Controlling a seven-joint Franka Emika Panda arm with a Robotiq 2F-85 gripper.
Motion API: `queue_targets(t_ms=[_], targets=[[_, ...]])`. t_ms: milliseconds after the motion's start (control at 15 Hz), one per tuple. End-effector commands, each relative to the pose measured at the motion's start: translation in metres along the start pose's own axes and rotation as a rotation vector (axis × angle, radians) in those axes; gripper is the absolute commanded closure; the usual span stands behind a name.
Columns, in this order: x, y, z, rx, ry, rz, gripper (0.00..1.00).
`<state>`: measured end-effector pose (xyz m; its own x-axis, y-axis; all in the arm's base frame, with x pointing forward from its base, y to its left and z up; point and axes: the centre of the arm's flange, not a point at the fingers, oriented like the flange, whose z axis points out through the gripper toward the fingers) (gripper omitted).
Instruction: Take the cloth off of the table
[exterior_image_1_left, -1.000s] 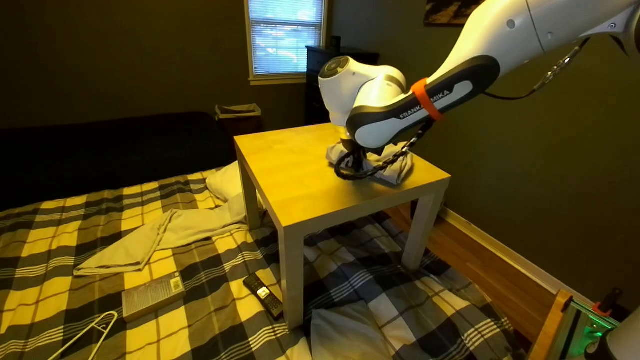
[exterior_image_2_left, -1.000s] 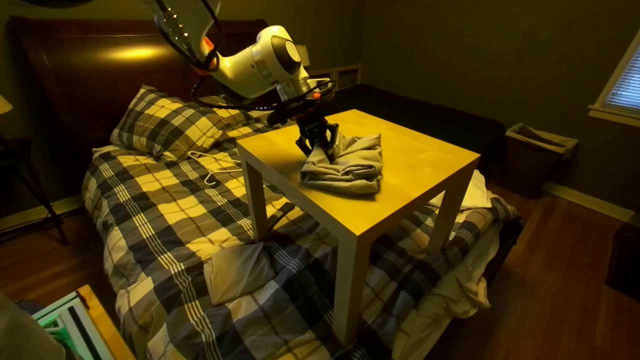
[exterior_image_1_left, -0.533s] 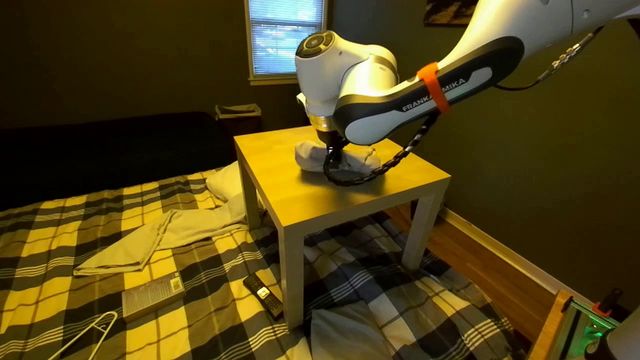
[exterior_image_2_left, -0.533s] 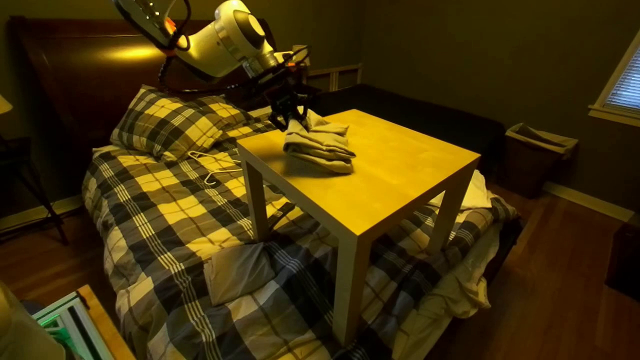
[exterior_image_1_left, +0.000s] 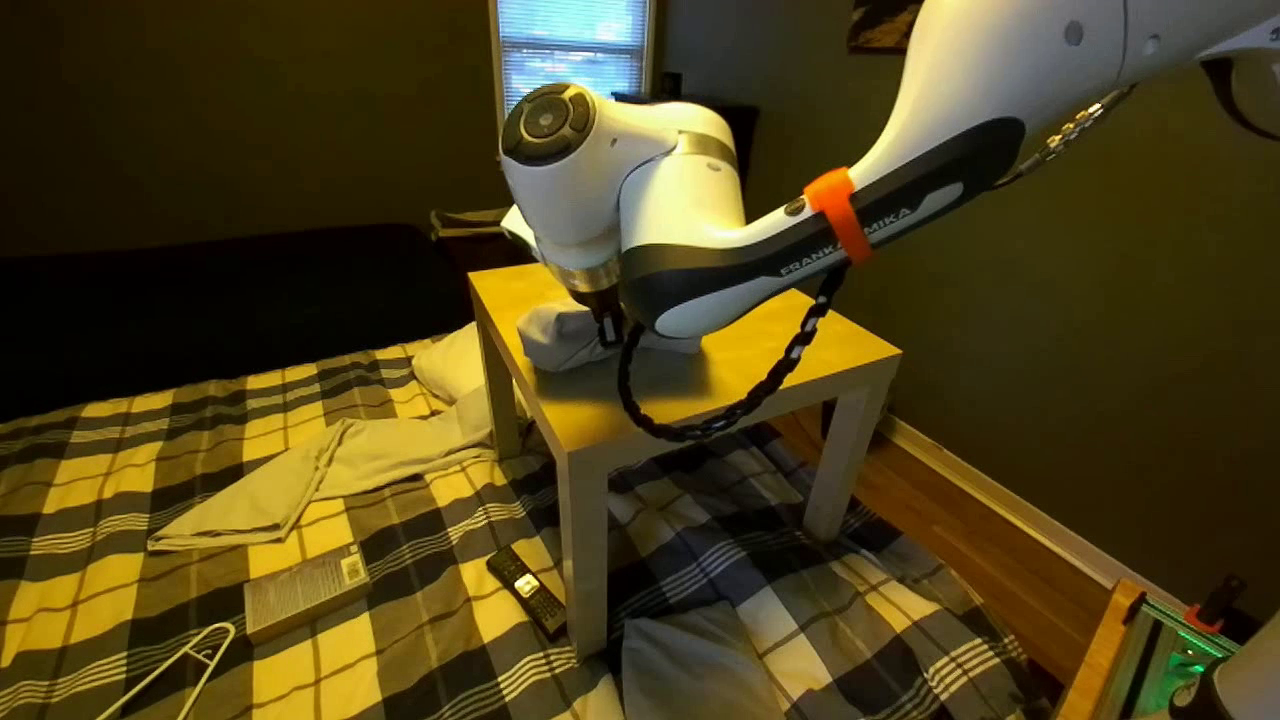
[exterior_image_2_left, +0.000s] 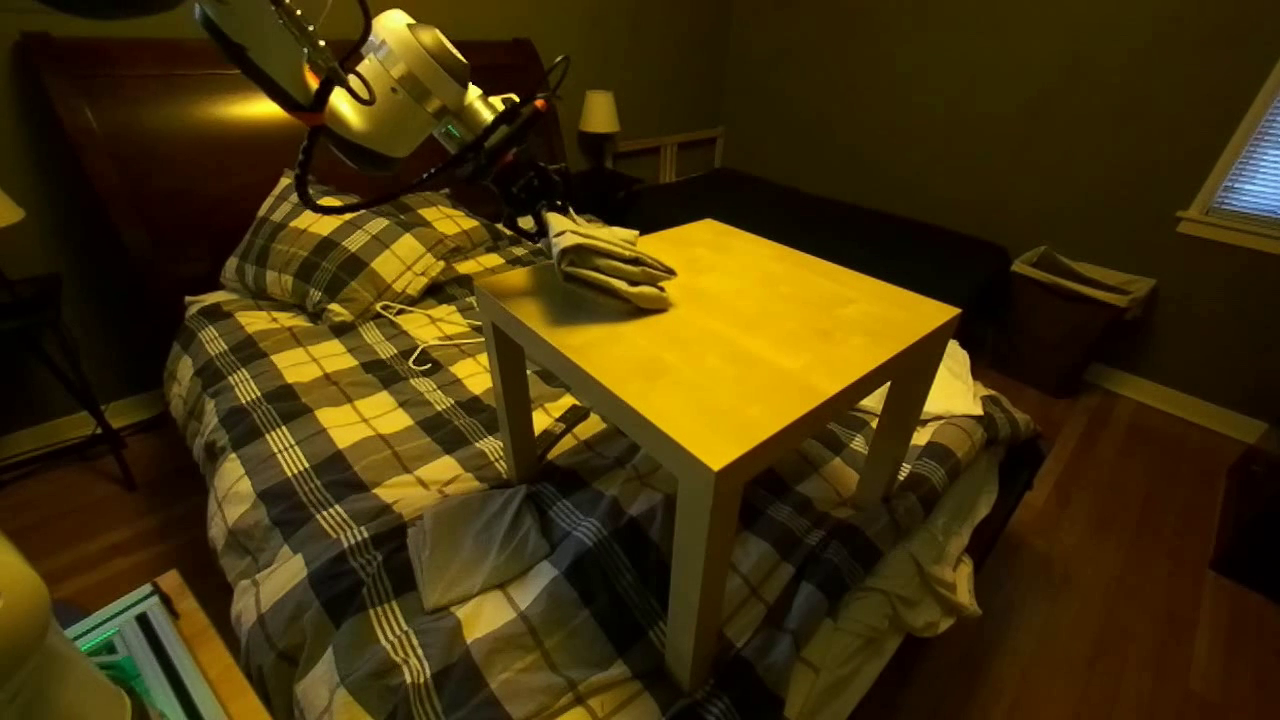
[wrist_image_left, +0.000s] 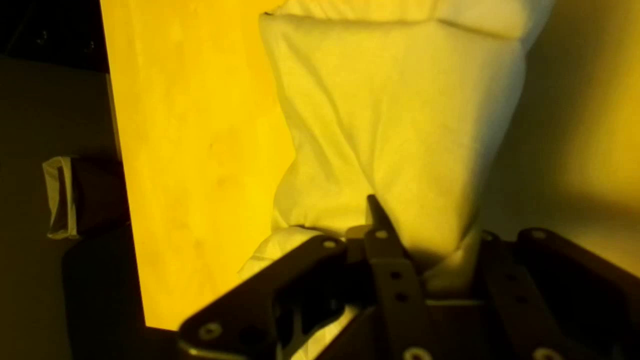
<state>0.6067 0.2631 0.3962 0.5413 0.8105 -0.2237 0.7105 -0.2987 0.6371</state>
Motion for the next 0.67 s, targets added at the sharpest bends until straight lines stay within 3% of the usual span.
queue_targets(t_ms=[0, 200, 267, 600], targets=[[0.002, 0.0, 0.001, -0.002, 0.0, -0.008, 0.9], [0.003, 0.003, 0.001, -0.006, 0.001, -0.016, 0.9], [0.003, 0.003, 0.001, -0.007, 0.002, -0.016, 0.97], [0.062, 0.008, -0.01, -0.055, 0.122, -0.245, 0.97]])
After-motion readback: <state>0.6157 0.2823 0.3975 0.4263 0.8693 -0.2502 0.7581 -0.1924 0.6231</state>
